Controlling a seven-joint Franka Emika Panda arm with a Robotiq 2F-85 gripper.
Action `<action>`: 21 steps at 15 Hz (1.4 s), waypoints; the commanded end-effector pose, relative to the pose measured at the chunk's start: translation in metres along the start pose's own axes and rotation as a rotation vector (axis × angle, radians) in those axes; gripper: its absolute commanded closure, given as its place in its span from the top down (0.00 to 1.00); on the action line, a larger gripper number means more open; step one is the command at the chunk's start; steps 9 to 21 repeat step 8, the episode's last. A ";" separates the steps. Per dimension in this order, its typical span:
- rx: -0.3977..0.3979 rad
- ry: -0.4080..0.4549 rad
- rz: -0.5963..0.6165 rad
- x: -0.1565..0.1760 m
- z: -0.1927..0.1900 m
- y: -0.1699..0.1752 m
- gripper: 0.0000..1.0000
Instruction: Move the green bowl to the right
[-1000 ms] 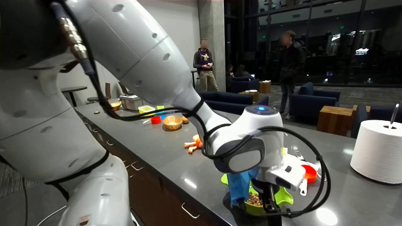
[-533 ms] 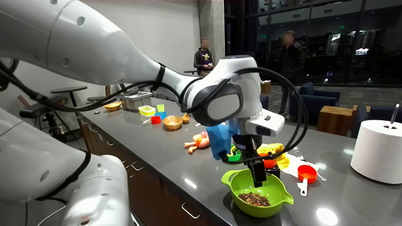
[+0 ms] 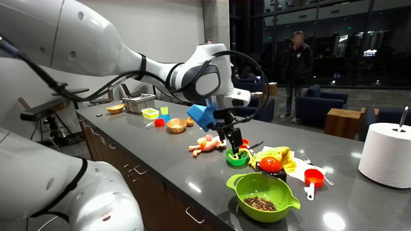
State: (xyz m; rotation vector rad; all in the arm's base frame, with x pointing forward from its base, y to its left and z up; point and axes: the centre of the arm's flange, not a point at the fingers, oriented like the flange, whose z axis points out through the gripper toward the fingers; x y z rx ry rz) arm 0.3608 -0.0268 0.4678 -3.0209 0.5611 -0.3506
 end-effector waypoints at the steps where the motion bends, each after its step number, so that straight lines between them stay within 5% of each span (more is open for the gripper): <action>1: 0.045 -0.057 -0.191 0.015 0.010 -0.059 1.00; 6: 0.058 -0.136 -0.407 0.018 0.022 -0.133 1.00; 7: 0.053 -0.091 -0.346 0.002 0.021 -0.109 1.00; 21: 0.052 -0.099 -0.356 0.003 0.023 -0.116 1.00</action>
